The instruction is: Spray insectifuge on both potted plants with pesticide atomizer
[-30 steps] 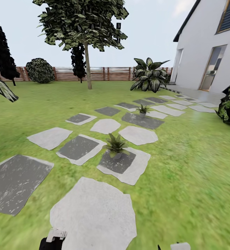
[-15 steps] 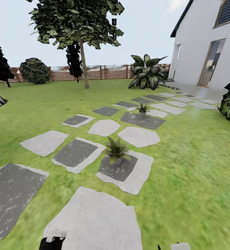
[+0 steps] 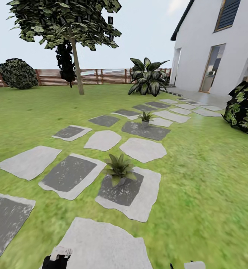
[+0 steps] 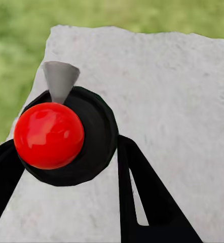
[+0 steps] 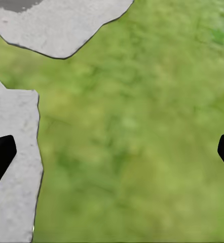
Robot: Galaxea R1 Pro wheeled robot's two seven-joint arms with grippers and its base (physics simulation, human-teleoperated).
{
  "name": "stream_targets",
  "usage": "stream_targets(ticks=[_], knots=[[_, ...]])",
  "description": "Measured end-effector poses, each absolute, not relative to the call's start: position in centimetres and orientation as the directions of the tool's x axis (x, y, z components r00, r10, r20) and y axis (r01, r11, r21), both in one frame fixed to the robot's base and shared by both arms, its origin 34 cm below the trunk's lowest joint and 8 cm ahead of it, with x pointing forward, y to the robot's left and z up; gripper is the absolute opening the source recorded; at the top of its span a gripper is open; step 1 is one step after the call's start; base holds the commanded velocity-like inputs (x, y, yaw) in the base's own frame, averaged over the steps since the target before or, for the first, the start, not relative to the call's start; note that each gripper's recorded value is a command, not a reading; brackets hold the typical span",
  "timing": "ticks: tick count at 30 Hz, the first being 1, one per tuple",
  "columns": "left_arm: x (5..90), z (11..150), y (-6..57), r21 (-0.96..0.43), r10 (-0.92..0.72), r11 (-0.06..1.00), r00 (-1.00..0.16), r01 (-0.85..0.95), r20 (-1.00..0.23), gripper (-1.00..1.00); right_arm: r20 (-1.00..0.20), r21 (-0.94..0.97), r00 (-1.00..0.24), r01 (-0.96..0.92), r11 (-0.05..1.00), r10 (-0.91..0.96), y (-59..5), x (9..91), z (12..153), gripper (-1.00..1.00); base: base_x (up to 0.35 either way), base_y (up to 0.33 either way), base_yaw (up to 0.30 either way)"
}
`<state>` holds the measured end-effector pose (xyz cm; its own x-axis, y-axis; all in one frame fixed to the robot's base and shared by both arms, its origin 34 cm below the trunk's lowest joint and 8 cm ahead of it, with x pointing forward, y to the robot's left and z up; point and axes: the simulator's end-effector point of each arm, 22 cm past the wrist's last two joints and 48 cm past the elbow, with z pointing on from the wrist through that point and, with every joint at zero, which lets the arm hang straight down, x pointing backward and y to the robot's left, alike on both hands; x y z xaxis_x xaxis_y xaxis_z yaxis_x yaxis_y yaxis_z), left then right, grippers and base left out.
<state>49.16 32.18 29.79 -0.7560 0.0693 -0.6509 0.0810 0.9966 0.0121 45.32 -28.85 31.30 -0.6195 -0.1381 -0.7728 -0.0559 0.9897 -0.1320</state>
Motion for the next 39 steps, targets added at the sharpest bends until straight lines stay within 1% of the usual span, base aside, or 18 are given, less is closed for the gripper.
stream_targets(ticks=[4,9,18,22,29,32,33,35,37,39], knots=[[49.2,29.8,32.2,0.013,0.071,0.997,-0.756,0.082,-0.651,-1.00,-0.773,-0.132,-0.619,-0.056,0.990,-0.138,-28.9,45.3,31.3,1.00,0.336,0.040,-0.057],[49.2,29.8,32.2,0.013,0.071,0.996,-0.755,0.083,-0.651,-1.00,-0.773,-0.132,-0.619,-0.056,0.990,-0.138,-28.8,45.3,31.3,1.00,0.336,-0.022,-0.246],[49.2,29.8,32.2,0.014,0.072,0.996,-0.756,0.083,-0.651,-1.00,-0.773,-0.132,-0.620,-0.056,0.990,-0.138,-28.9,45.3,31.3,1.00,0.296,-0.103,-0.259],[49.2,29.8,32.3,0.014,0.072,0.996,-0.755,0.083,-0.651,-1.00,-0.772,-0.130,-0.621,-0.058,0.990,-0.138,-28.8,45.3,31.2,1.00,0.105,-0.042,-0.141],[49.3,29.9,32.1,0.014,0.087,0.995,-0.753,0.102,-0.653,-1.00,-0.772,-0.129,-0.619,-0.070,0.989,-0.144,-28.4,45.4,31.3,1.00,0.012,-0.005,-0.016],[49.6,30.2,32.5,0.021,0.114,0.991,-0.748,0.132,-0.654,-1.00,-0.769,-0.154,-0.597,-0.169,0.973,-0.226,-26.4,45.7,31.4,1.00,0.001,0.000,-0.001],[49.6,30.4,32.7,0.015,0.134,0.986,-0.746,0.165,-0.652,-1.00,-0.766,-0.172,-0.580,-0.229,0.958,-0.277,-25.1,45.9,31.5,1.00,0.000,0.000,0.000],[49.4,30.5,32.5,0.000,0.183,0.971,-0.744,0.239,-0.643,-1.00,-0.767,-0.201,-0.548,-0.291,0.935,-0.335,-24.0,46.6,32.0,1.00,0.000,0.000,0.000],[48.4,30.3,31.3,-0.027,0.256,0.938,-0.742,0.346,-0.620,-1.00,-0.775,-0.246,-0.490,-0.348,0.905,-0.399,-23.1,48.7,33.2,1.00,0.000,0.000,0.000],[48.0,30.2,30.8,-0.035,0.291,0.920,-0.737,0.391,-0.610,-1.00,-0.778,-0.264,-0.452,-0.396,0.880,-0.437,-22.2,49.8,34.0,1.00,0.000,0.000,0.000]])
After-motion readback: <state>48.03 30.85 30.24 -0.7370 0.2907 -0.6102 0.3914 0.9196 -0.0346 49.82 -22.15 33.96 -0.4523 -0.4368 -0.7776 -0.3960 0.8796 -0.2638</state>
